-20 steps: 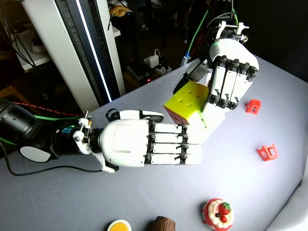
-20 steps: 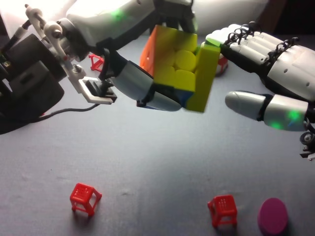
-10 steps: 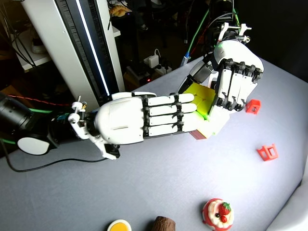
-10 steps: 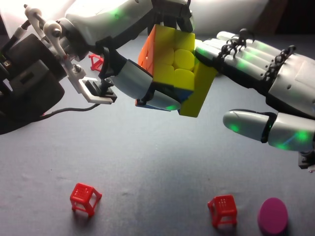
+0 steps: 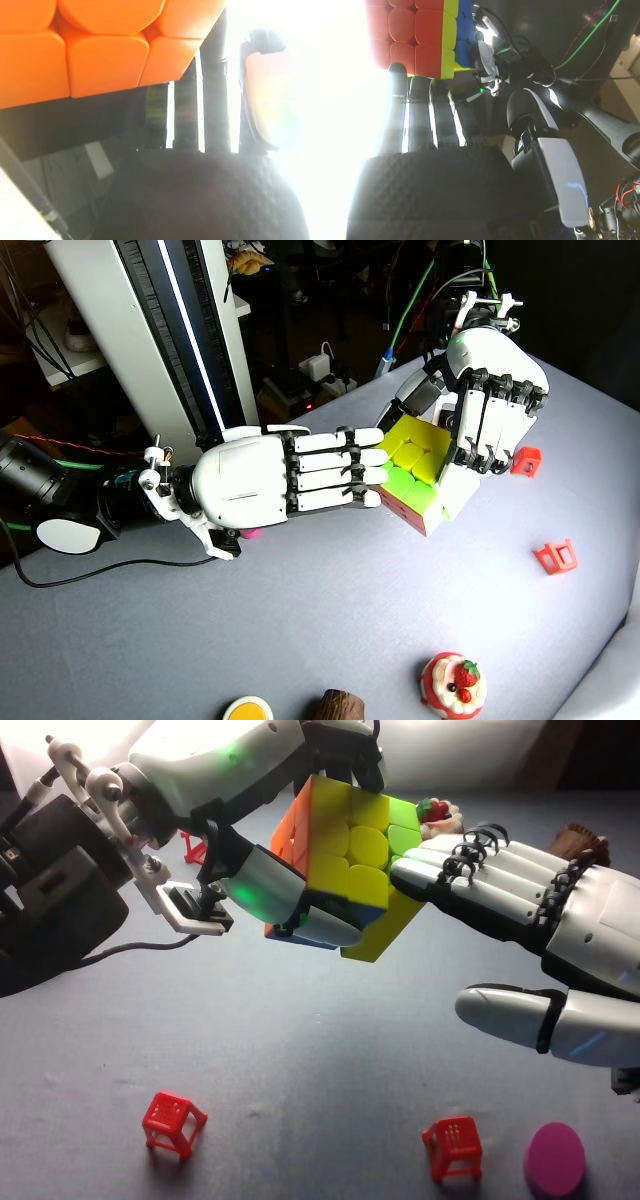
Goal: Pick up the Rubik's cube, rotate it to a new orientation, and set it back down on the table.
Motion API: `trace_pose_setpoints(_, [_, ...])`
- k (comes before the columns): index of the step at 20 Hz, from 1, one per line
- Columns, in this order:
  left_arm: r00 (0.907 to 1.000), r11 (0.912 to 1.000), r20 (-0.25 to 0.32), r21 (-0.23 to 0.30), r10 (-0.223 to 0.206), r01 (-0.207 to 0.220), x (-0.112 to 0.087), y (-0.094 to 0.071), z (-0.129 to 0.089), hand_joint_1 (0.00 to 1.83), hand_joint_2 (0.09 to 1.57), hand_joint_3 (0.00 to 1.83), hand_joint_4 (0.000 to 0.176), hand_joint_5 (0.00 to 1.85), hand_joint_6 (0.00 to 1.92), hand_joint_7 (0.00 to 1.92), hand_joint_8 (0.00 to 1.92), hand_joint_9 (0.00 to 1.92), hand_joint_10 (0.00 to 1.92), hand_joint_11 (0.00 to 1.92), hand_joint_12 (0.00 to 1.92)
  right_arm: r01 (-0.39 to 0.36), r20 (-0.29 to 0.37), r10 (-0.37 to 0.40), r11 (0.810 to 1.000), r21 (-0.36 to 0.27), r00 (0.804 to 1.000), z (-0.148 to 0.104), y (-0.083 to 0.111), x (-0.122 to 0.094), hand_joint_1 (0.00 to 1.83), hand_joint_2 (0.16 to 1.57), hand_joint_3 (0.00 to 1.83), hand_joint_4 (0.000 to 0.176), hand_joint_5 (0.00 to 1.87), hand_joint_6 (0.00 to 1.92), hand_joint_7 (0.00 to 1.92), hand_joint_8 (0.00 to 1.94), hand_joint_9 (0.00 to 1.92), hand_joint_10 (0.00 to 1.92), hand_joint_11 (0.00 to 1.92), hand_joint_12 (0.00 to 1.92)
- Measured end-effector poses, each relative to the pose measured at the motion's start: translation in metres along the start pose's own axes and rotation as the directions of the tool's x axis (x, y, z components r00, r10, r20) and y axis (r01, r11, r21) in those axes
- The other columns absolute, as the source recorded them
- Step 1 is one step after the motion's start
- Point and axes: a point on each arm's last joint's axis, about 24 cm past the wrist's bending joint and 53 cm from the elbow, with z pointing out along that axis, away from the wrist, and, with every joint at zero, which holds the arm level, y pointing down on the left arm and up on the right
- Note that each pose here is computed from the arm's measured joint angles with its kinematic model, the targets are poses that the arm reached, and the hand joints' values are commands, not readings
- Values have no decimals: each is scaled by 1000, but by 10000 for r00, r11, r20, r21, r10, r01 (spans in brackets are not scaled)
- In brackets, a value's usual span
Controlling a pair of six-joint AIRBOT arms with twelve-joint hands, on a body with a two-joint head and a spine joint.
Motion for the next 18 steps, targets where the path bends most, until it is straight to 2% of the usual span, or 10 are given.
trace_pose_setpoints(2, [10000,10000,10,-14,-1,1,0,0,0,1510,629,1148,41,1200,1921,1442,1921,1567,1921,1636,1921,21,-34,-22,10000,-23,10000,0,1,1,0,1421,0,0,42,30,119,26,0,504,0,432])
trace_pose_setpoints(3, [10000,10000,-14,-39,5,-5,0,1,0,1450,498,1575,44,1188,1921,1154,1921,1527,1921,1625,1921,49,-57,-49,10000,-35,10000,0,1,1,0,1419,0,0,68,51,153,38,0,695,0,993])
trace_pose_setpoints(4, [10000,10000,-8,-58,-29,29,1,2,0,1432,489,1624,45,1170,1921,1070,1921,1476,1921,1588,1921,52,-34,-52,10000,-62,10000,-1,2,0,0,1428,0,0,96,76,175,48,0,844,0,1388])
trace_pose_setpoints(5, [10000,9999,-23,-90,-48,48,2,3,0,1464,568,1263,43,1179,1921,1309,1921,1499,1921,1590,1921,31,-15,-31,10000,-51,10000,-1,3,-1,0,1425,0,0,48,64,176,50,0,827,0,1483])
trace_pose_setpoints(6, [9999,9998,-23,-140,-138,137,4,6,1,1472,616,1122,41,1176,1921,1374,1921,1502,1921,1587,1921,152,-46,-152,9999,-76,9999,-3,9,-7,0,1424,0,0,38,62,176,50,0,823,0,1502])
trace_pose_setpoints(8, [9993,9988,133,-320,-361,365,2,12,3,1201,647,1323,0,949,1693,844,1921,1072,1921,1212,1921,233,81,-232,9996,-127,9997,-8,17,-17,0,1482,4,0,15,5,6,2,0,256,0,434])
trace_pose_setpoints(10, [9984,9971,227,-535,-525,537,4,22,6,1222,503,1624,0,1015,1779,1067,1921,1299,1921,1407,1921,333,717,-329,9994,-43,9969,-15,21,-45,0,1421,0,0,38,17,24,6,5,309,0,611])
trace_pose_setpoints(12, [9959,9910,-18,-985,-908,902,17,39,9,1195,550,1596,0,938,1883,1061,1921,1290,1921,1395,1921,326,1496,-334,9994,82,9882,-20,20,-72,0,1406,0,0,27,16,13,1,0,164,0,288])
trace_pose_setpoints(14, [9907,9802,-394,-1557,-1302,1227,36,57,12,1210,695,1231,0,790,1645,924,1897,1160,1921,1224,1921,258,1856,-261,9997,38,9823,-22,21,-81,0,1389,0,0,87,57,51,14,15,152,0,127])
trace_pose_setpoints(18, [9742,9418,-620,-2759,-2168,1921,59,97,11,1092,870,1058,7,629,1898,763,1897,1005,1921,1073,1921,211,2066,-199,9998,-39,9782,-23,23,-85,0,1394,0,0,5,314,106,28,0,401,0,731])
